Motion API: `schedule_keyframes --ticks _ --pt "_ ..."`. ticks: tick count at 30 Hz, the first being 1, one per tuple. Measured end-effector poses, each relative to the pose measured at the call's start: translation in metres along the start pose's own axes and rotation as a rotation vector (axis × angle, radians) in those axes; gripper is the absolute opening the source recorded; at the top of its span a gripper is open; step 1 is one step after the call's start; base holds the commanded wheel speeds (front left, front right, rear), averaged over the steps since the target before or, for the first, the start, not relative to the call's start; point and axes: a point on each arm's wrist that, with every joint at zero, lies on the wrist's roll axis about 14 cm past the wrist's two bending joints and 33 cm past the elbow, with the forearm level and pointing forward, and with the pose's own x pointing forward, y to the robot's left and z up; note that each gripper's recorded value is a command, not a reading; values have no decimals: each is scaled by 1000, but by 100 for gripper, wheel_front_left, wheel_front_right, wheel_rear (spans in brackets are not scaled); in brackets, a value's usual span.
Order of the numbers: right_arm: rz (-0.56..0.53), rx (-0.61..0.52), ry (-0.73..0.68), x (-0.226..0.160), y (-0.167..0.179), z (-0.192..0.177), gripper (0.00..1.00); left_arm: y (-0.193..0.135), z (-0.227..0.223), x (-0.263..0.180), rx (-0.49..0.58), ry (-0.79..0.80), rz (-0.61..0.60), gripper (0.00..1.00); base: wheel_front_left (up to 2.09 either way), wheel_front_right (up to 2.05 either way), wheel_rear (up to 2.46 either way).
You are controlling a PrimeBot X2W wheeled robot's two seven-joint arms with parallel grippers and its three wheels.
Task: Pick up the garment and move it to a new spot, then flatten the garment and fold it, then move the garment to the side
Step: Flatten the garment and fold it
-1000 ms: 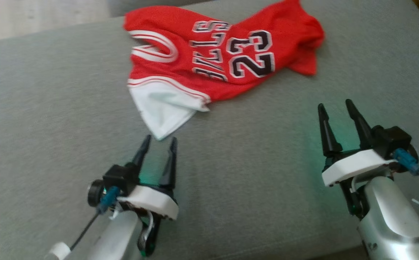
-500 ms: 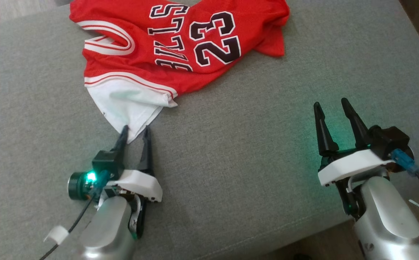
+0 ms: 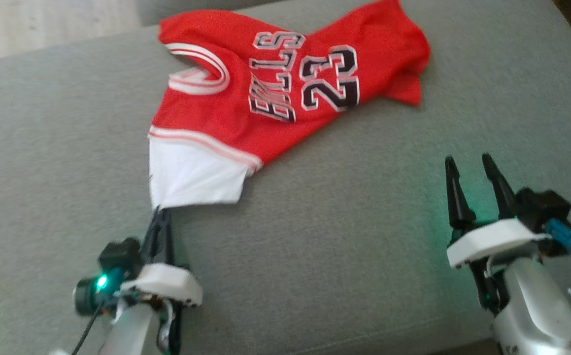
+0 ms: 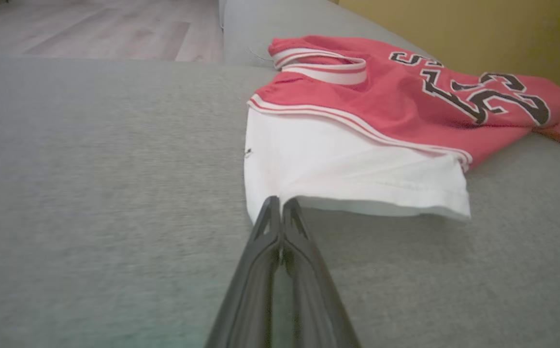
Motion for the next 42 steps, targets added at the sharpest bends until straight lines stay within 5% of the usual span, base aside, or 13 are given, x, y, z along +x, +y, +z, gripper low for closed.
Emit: schedule_keyframes --ticks 7,8,9,26,38,39,41,42 --pt "42 24 25 -1 20 -10 100 41 20 -33 -4 -85 109 0 0 0 0" --pt "43 26 30 0 21 -12 100 42 22 -37 -8 -94 109 41 0 0 0" --pt "45 28 36 1 21 -13 100 43 23 -40 -10 -100 105 100 0 0 0" --pt "41 -34 147 86 16 -34 100 43 8 -39 -51 -78 94 100 0 0 0" --pt "84 -29 216 111 35 -58 100 61 5 -35 -58 -69 140 100 0 0 0" --pt "84 -27 215 112 35 -58 96 61 5 -35 -59 -69 139 100 0 0 0" --pt "91 -32 219 113 36 -59 21 60 4 -34 -58 -66 135 100 0 0 0" --pt "93 -34 219 114 36 -59 0 59 4 -33 -57 -66 132 100 0 0 0"
